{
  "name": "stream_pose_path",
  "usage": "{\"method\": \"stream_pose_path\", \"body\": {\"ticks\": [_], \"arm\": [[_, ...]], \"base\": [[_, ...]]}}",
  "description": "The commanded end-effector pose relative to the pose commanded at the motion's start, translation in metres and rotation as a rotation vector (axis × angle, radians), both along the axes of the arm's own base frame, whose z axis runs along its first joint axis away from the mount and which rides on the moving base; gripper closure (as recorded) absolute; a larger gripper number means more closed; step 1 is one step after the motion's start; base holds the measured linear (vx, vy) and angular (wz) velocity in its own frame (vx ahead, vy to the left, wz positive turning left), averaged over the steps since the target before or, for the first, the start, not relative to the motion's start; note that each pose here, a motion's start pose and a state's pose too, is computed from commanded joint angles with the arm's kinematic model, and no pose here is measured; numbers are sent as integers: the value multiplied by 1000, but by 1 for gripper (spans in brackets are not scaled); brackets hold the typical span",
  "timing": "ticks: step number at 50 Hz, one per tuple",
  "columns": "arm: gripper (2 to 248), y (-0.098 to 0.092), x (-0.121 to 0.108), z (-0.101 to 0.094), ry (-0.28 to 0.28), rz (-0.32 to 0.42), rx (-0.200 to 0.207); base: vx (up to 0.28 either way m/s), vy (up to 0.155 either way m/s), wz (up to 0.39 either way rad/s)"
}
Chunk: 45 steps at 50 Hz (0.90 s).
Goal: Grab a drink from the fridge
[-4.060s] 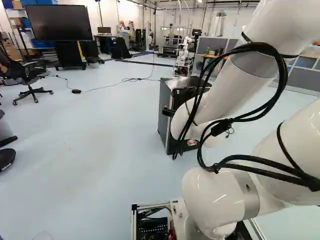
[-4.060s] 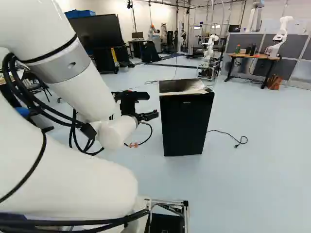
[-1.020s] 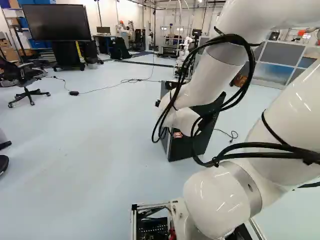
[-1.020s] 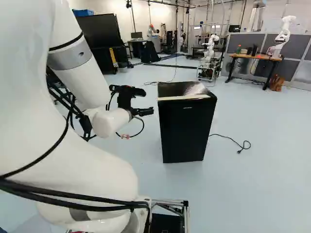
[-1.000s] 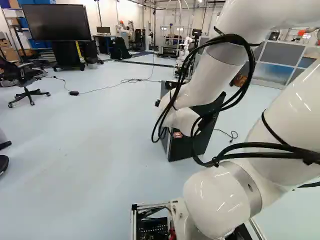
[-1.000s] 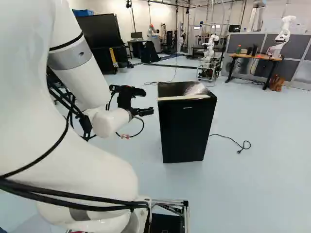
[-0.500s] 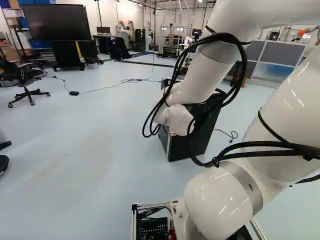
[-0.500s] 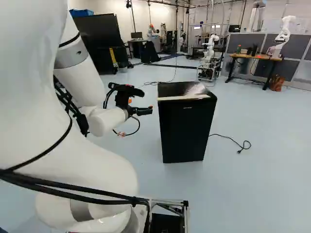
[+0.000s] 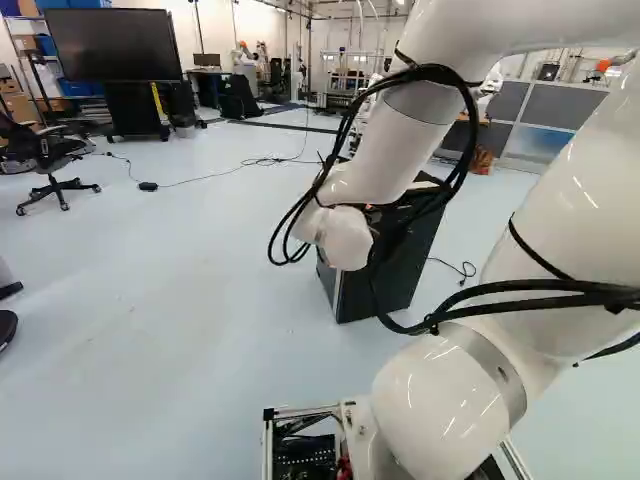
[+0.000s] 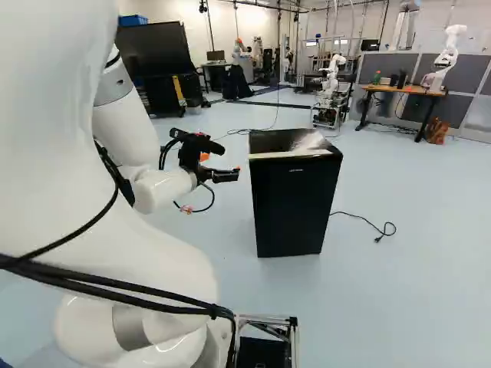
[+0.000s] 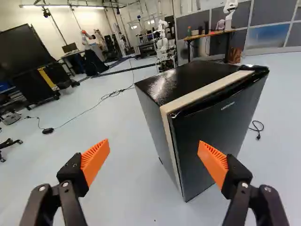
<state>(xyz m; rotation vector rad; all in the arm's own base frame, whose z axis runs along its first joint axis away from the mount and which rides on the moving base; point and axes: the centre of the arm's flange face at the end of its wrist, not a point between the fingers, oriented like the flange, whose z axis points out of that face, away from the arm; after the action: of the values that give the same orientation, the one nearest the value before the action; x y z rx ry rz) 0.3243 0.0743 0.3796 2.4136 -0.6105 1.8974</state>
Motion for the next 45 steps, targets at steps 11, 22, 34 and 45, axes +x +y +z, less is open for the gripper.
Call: {"method": "stream_pose_path", "body": {"ticks": [11, 22, 34, 45], "arm": [[3, 7, 0, 1, -12, -46, 17], [3, 14, -1, 1, -23, -93, 32], [3, 21, -2, 2, -33, -145, 48], [3, 28, -2, 0, -35, -189, 56]], "base": [[0, 0, 0], [0, 0, 0], [0, 0, 0], [0, 0, 0]]}}
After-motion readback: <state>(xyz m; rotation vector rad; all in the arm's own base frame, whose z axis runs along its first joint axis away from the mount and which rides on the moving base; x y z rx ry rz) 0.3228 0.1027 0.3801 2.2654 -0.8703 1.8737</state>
